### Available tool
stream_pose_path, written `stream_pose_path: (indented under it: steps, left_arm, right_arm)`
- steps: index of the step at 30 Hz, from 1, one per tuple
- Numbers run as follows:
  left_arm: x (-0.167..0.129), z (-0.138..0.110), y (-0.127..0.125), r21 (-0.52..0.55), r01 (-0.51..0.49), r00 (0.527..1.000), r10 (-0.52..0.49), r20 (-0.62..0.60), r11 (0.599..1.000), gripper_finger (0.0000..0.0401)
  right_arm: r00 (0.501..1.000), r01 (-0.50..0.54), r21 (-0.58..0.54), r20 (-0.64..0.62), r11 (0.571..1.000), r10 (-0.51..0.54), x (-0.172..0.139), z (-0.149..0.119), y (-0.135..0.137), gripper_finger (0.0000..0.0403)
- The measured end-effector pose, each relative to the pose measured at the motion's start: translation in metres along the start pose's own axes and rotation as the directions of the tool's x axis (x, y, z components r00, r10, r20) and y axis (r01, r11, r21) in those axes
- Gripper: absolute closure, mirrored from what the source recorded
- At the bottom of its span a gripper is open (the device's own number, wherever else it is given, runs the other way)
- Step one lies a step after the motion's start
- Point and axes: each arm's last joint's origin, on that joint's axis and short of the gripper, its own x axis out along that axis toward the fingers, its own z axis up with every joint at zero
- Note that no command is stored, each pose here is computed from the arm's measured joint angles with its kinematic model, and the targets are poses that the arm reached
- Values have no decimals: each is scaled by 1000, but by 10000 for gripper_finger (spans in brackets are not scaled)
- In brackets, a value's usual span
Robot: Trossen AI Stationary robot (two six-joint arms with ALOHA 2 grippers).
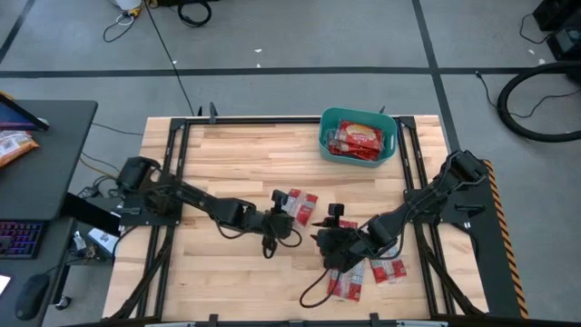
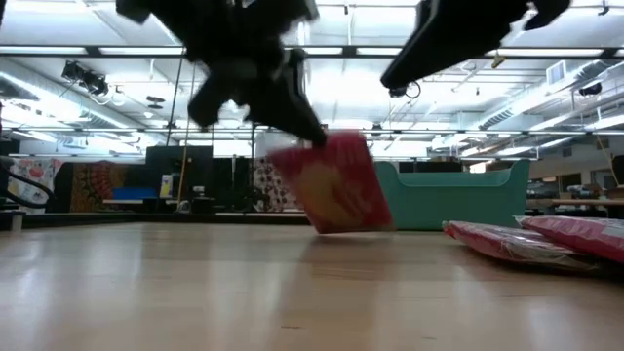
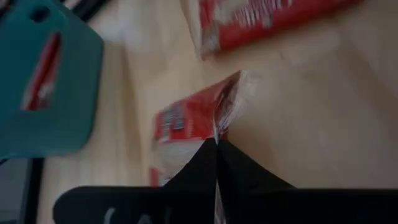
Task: Sort popcorn bags into baskets
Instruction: Put the red popcorn bag into the green bin
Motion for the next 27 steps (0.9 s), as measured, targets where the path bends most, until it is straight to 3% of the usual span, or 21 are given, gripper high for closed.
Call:
stream_pose_path:
  steps: [8,14,21,27]
  left_arm:
    - [-30,14,20,-78,-16,995,23,98,997,392]
    - [-46,25,33,-150,-41,977,71,203,988,392]
    - [-49,32,44,-203,-54,951,113,289,978,392]
    - [-47,33,50,-209,16,940,56,337,978,392]
  right_arm:
    - [998,9,-15,57,1000,-8,6,9,-5,189]
    - [995,63,1,71,998,-63,7,11,-8,178]
    - [995,86,77,51,993,-90,13,11,-16,202]
    - [994,105,102,4,989,-106,16,6,-20,260]
